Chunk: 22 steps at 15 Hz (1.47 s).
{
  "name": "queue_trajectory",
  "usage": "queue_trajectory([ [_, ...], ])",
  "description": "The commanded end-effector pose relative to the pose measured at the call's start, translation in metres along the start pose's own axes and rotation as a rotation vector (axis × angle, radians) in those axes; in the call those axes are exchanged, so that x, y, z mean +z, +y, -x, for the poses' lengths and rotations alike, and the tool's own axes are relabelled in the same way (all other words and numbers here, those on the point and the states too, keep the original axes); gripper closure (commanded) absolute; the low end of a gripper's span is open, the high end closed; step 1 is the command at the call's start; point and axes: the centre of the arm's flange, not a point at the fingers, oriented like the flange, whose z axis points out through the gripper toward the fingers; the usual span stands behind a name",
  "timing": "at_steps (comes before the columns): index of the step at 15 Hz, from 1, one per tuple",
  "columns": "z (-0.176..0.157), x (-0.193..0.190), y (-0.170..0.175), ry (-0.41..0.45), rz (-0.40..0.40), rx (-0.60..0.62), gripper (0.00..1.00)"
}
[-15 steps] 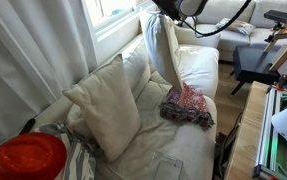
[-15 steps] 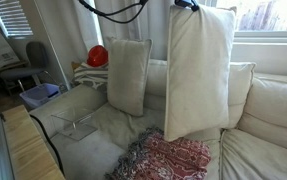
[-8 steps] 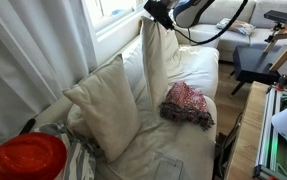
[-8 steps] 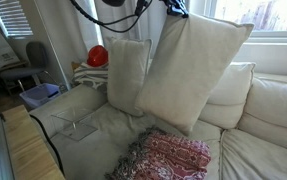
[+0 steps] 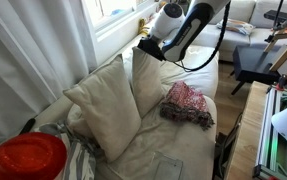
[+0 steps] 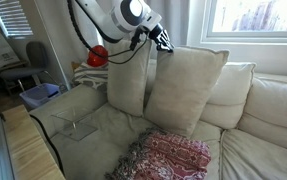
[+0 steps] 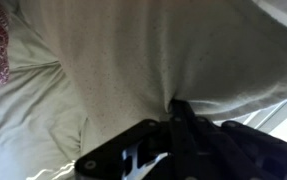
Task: Move the red blanket forwards then place the pillow upright
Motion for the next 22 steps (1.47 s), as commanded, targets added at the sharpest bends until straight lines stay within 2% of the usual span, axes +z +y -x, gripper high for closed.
queue_trajectory([
  [1,0.008,0.021,-0.023,-0.054,-0.087,-0.088,0.99],
  [3,0.006,0.014,-0.041,-0.066,-0.147,-0.127,0.99],
  [6,0.013,0.021,-0.052,-0.093,-0.167,-0.169,0.99],
  [7,0.014,0.024,-0.053,-0.109,-0.142,-0.152,0.72],
  [8,0.013,0.025,-0.054,-0.104,-0.141,-0.144,0.71],
  [12,-0.002,0.020,-0.052,-0.101,-0.108,-0.110,0.42],
  [16,-0.008,0.012,-0.039,-0.173,-0.065,-0.101,0.13],
  [17,-0.010,0.008,-0.035,-0.157,-0.058,-0.106,0.05],
  [18,-0.012,-0.001,-0.030,-0.160,-0.051,-0.129,0.01],
  [22,-0.032,-0.035,-0.010,-0.129,-0.050,-0.245,0.00],
])
